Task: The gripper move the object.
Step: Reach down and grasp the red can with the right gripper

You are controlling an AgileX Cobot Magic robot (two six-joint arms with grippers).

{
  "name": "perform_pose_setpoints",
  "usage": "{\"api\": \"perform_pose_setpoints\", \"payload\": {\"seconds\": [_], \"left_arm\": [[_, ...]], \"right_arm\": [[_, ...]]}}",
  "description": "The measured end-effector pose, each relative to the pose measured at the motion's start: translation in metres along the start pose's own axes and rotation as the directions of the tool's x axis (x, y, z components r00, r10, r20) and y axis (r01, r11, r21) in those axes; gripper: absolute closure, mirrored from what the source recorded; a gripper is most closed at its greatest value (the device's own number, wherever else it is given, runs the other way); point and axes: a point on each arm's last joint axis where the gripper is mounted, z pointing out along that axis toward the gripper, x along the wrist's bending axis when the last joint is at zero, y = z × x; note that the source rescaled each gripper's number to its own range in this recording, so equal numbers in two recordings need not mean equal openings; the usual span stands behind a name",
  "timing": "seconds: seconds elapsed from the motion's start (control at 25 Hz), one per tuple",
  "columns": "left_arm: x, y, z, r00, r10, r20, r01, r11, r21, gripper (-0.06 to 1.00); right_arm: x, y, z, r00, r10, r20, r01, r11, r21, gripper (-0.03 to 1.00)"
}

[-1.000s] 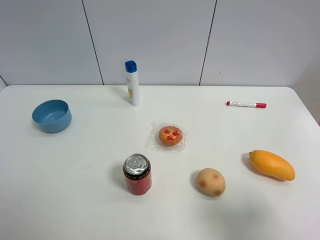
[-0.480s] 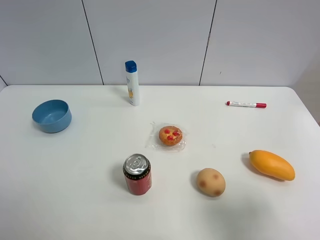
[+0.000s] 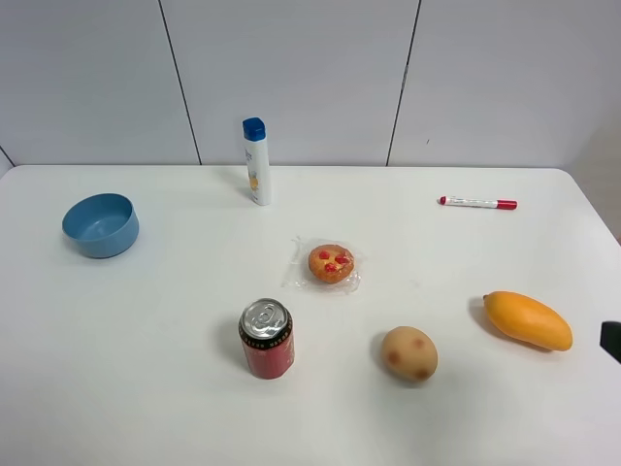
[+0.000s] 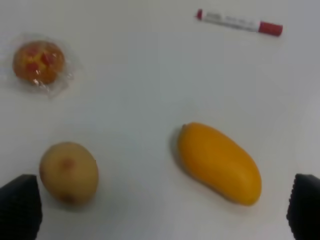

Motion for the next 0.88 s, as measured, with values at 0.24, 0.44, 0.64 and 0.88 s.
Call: {"api": "perform_pose_setpoints", "payload": {"seconds": [0.24, 0.44, 0.64, 0.88], "left_arm": [[0.0, 0.0, 0.0, 1.0, 0.0, 0.0, 0.0, 1.0, 0.0, -0.06], [0.0, 0.0, 0.0, 1.0, 0.0, 0.0, 0.0, 1.0, 0.0, -0.06], [0.0, 0.0, 0.0, 1.0, 0.0, 0.0, 0.0, 1.0, 0.0, -0.06], [0.0, 0.0, 0.0, 1.0, 0.0, 0.0, 0.0, 1.0, 0.0, -0.06]], "right_arm": [[0.001, 0.03, 0.009, 0.999, 0.002, -0.037, -0.006, 0.994, -0.106, -0.03], [0.001, 0.048, 0.028, 0.997, -0.037, -0.062, 0.027, 0.988, -0.15, -0.03], [0.003, 0.06, 0.054, 0.987, -0.124, -0.102, 0.109, 0.984, -0.142, -0.03], [0.006, 0.069, 0.087, 0.967, -0.189, -0.17, 0.172, 0.979, -0.11, -0.03]]}}
